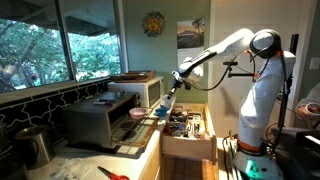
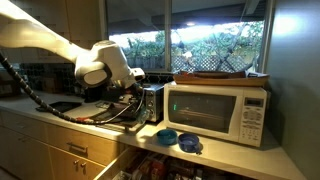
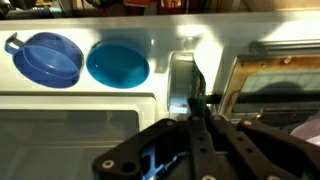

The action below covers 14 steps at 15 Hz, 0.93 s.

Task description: Remove green packet from the drawer and put it on the counter

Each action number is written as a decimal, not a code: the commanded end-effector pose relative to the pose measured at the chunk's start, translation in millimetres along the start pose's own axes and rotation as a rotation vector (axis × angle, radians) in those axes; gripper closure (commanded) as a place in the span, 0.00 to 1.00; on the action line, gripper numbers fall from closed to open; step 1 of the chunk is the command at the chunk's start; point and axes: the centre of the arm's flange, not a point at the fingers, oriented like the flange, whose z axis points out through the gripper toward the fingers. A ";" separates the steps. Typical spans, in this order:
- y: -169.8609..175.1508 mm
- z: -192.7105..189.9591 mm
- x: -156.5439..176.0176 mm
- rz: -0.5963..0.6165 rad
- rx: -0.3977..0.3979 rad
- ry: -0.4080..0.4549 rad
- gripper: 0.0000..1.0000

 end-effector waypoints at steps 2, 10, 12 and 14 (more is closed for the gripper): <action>-4.1 35.7 50.1 0.091 0.018 -0.063 1.00; -6.1 97.3 49.8 0.127 -0.027 -0.192 1.00; -9.4 105.3 49.9 0.130 -0.034 -0.232 1.00; -7.6 111.9 49.4 0.135 -0.063 -0.247 1.00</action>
